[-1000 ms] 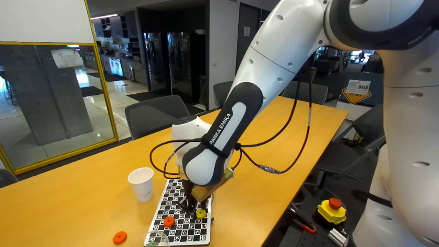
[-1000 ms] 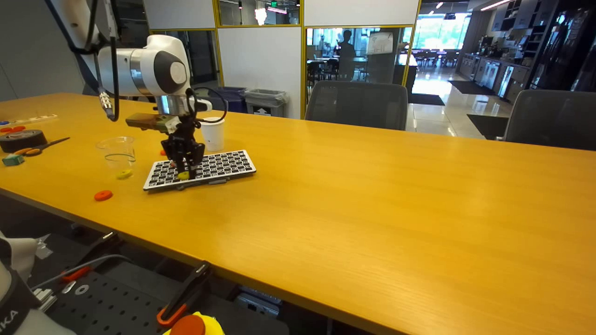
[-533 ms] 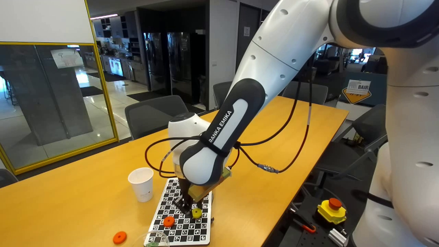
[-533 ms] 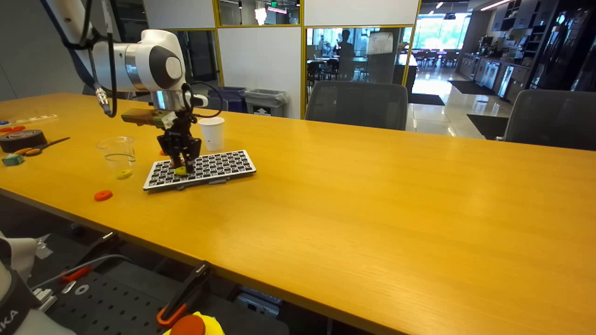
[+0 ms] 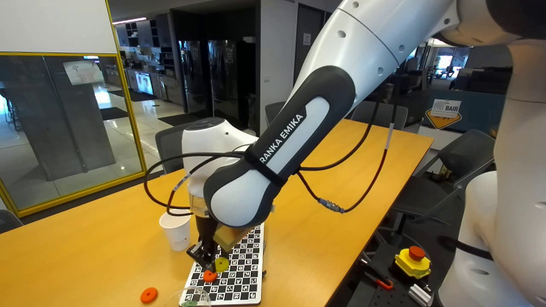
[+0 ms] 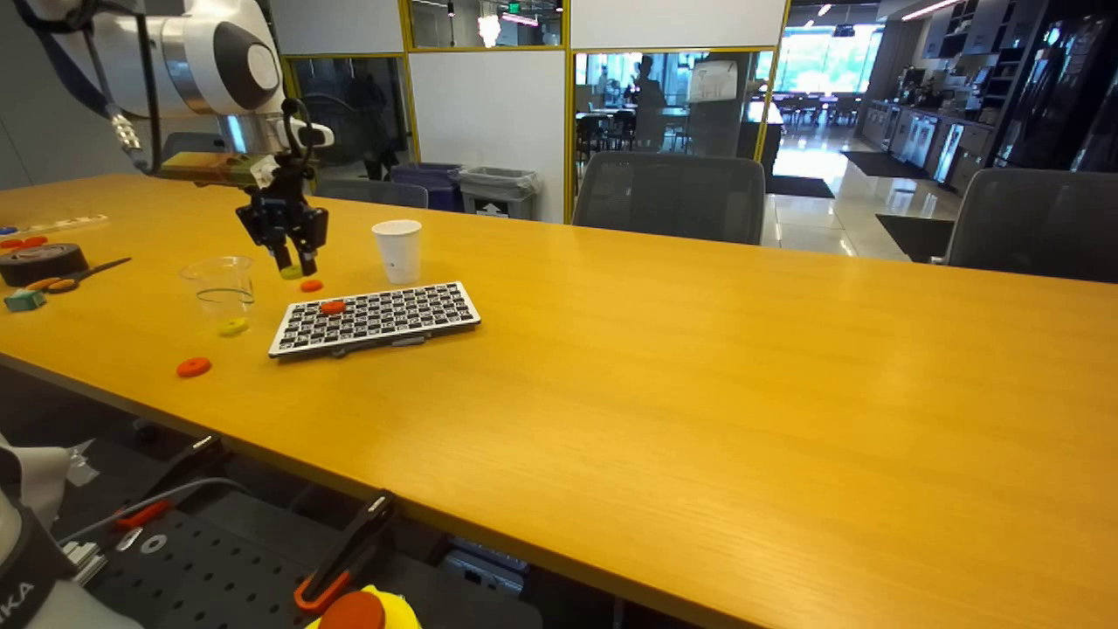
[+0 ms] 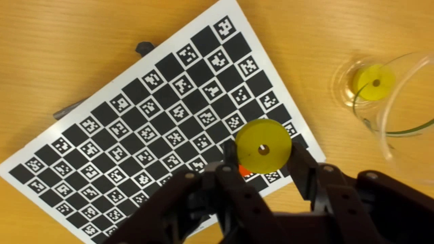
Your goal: Put the yellow rings in the clear cup and the orange rings in the white cups
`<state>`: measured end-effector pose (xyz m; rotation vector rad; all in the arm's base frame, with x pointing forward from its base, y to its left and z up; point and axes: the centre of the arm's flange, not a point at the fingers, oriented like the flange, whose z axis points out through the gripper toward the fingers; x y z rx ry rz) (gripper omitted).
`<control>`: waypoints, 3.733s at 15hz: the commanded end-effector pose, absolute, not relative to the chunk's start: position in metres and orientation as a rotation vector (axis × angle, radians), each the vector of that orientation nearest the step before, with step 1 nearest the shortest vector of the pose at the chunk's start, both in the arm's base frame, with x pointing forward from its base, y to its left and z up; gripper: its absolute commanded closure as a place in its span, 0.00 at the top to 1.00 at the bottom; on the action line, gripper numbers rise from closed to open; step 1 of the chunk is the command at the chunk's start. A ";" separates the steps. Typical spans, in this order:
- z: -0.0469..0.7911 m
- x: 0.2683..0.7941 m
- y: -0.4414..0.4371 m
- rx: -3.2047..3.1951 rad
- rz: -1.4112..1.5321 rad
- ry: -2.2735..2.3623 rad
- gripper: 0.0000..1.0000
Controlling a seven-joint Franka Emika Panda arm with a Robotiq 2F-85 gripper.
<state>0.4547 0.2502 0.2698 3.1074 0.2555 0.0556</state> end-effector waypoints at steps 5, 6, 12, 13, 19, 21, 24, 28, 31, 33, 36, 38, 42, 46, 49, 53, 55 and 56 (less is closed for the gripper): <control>0.307 0.414 0.314 3.037 0.137 0.517 0.23; 0.308 0.409 0.321 3.028 0.144 0.551 0.23; 0.309 0.390 0.352 3.005 0.166 0.718 0.23; 0.309 0.389 0.355 3.003 0.163 0.731 0.22; 0.307 0.391 0.358 3.007 0.154 0.789 0.22; 0.306 0.394 0.359 3.006 0.155 0.805 0.22; 0.305 0.396 0.361 3.003 0.147 0.828 0.22; 0.305 0.400 0.362 3.006 0.133 0.844 0.81; 0.307 0.403 0.361 3.003 0.142 0.848 0.99; 0.316 0.409 0.354 3.011 0.178 0.804 1.00; 0.330 0.430 0.335 3.047 0.222 0.706 1.00; 0.333 0.455 0.317 3.077 0.222 0.614 1.00; 0.319 0.504 0.278 3.102 0.204 0.396 1.00; 0.285 0.531 0.251 3.094 0.136 0.238 1.00; 0.256 0.537 0.246 3.099 0.060 0.178 1.00; 0.226 0.525 0.253 3.073 -0.003 0.137 1.00; 0.215 0.516 0.257 3.068 -0.024 0.123 1.00; 0.211 0.513 0.260 3.069 -0.029 0.119 1.00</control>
